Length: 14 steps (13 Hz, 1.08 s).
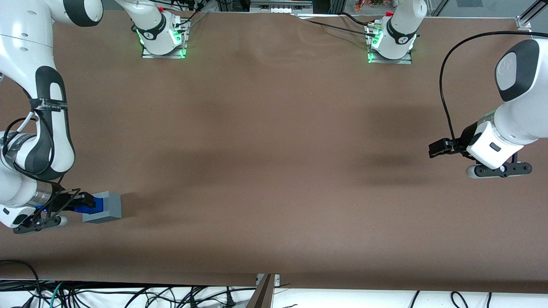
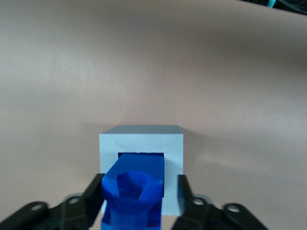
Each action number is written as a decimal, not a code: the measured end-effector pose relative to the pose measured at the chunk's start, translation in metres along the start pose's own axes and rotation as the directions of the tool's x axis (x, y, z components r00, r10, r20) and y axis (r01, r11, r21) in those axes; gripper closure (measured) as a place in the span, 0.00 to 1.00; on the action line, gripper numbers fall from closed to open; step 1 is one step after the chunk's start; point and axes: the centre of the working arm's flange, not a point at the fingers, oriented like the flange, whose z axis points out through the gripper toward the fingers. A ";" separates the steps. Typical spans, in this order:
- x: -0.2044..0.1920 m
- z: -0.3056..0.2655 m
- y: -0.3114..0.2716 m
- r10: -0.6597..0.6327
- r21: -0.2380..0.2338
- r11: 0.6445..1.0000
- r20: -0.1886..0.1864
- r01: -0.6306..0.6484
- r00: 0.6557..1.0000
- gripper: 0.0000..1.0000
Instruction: Insert blue part into gray base with right arm
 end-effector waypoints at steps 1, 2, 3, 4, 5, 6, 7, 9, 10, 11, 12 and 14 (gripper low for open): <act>0.004 -0.007 0.000 -0.003 -0.006 1.000 -0.016 0.003 1.000 0.17; 0.009 -0.017 -0.001 -0.007 -0.012 1.000 -0.035 0.007 0.999 0.05; 0.012 -0.027 -0.002 -0.011 -0.014 1.000 -0.044 0.011 0.999 0.00; 0.014 -0.037 -0.005 -0.016 -0.009 1.000 -0.039 0.015 0.999 0.00; 0.015 -0.049 -0.008 -0.021 -0.001 1.000 -0.027 0.021 0.999 0.00; 0.014 -0.065 -0.013 -0.027 0.007 1.000 -0.015 0.027 1.000 0.00; 0.011 -0.084 -0.018 -0.032 0.018 0.999 0.000 0.032 0.999 0.00; -0.004 -0.122 -0.028 -0.041 0.058 0.998 0.074 0.037 0.996 0.00; -0.015 -0.140 -0.034 -0.047 0.085 0.996 0.124 0.037 0.991 0.00; -0.026 -0.159 -0.039 -0.054 0.107 0.994 0.167 0.036 0.984 0.00; -0.033 -0.178 -0.043 -0.059 0.116 0.993 0.182 0.038 0.982 0.00; -0.045 -0.218 -0.048 -0.064 0.086 0.995 0.174 0.049 0.983 0.00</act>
